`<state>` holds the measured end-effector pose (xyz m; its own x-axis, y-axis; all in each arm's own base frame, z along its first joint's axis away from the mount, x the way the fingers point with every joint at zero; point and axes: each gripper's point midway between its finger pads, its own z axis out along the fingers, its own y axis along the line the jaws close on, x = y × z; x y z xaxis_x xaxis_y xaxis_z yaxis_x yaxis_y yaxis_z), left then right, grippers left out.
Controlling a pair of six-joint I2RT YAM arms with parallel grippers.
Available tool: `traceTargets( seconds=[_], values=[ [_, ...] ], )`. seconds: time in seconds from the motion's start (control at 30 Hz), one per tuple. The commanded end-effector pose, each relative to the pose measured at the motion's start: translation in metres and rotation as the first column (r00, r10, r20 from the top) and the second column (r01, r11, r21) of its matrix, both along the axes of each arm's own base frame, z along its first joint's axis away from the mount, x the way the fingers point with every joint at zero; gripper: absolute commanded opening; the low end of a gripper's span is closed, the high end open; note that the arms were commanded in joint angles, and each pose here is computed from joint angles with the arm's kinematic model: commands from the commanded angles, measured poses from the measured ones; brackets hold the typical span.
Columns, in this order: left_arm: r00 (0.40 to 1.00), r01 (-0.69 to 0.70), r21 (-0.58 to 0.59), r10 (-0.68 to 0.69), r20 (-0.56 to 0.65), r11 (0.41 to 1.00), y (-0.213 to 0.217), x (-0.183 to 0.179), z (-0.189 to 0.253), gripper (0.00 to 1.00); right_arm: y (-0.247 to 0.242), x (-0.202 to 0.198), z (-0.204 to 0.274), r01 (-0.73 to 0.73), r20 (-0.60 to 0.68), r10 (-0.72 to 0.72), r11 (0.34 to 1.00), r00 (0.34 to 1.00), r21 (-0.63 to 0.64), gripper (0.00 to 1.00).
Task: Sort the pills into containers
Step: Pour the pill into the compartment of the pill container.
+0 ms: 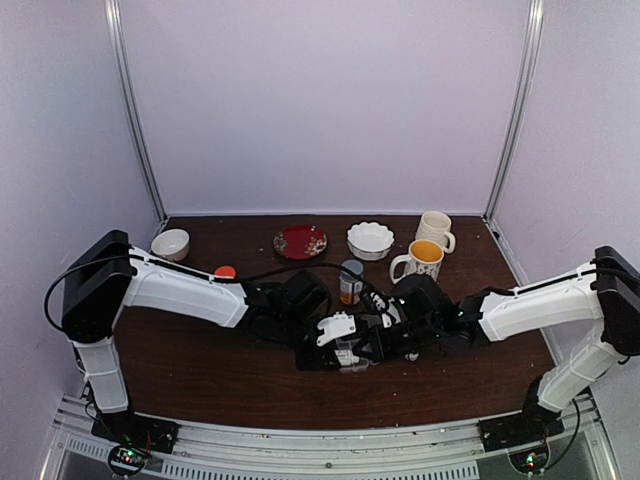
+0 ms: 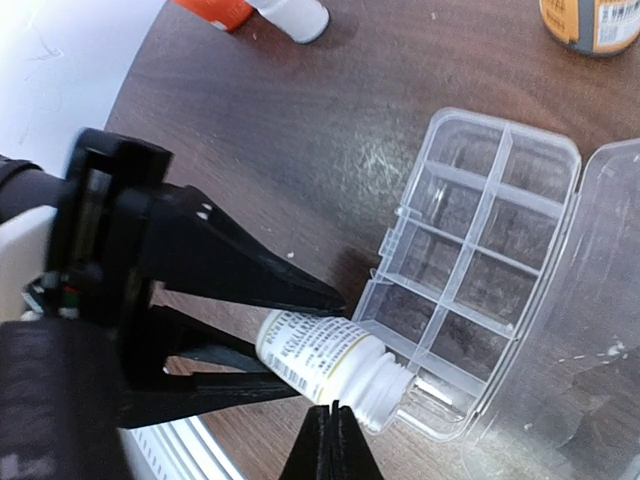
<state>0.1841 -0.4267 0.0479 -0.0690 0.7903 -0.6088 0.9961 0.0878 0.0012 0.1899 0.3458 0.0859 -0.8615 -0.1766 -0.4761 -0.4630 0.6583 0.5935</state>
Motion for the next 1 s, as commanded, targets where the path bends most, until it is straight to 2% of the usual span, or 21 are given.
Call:
traceTargets(
  seconds=[0.0,0.17,0.4,0.63,0.77,0.97],
  values=[
    [1.0,0.003,-0.017,-0.002,0.005,1.0,-0.01,0.001,-0.001,0.0,0.013,-0.007,-0.008,-0.041,-0.024,0.041,0.999,0.999,0.024,0.0],
    [1.0,0.003,-0.015,-0.003,0.002,1.0,-0.01,0.0,-0.002,0.0,0.006,-0.002,-0.001,-0.026,0.015,0.026,1.0,1.0,-0.017,0.0],
    [1.0,0.002,-0.012,-0.002,0.001,1.0,-0.009,0.001,-0.003,0.0,0.005,0.008,0.045,0.016,0.104,-0.028,0.993,0.994,0.121,0.0],
    [1.0,0.005,-0.014,-0.005,0.0,1.0,-0.01,0.0,-0.003,0.0,0.008,0.001,0.028,-0.014,0.057,0.009,0.996,0.998,0.092,0.0],
    [1.0,0.006,-0.013,-0.006,0.0,1.0,-0.01,-0.001,-0.003,0.0,0.011,-0.005,0.005,-0.047,0.008,0.047,0.999,0.999,0.028,0.0],
    [1.0,0.007,-0.012,-0.007,-0.003,1.0,-0.01,-0.001,-0.004,0.0,0.009,-0.002,0.004,-0.043,0.019,0.043,0.999,0.999,-0.016,0.0]
  ],
)
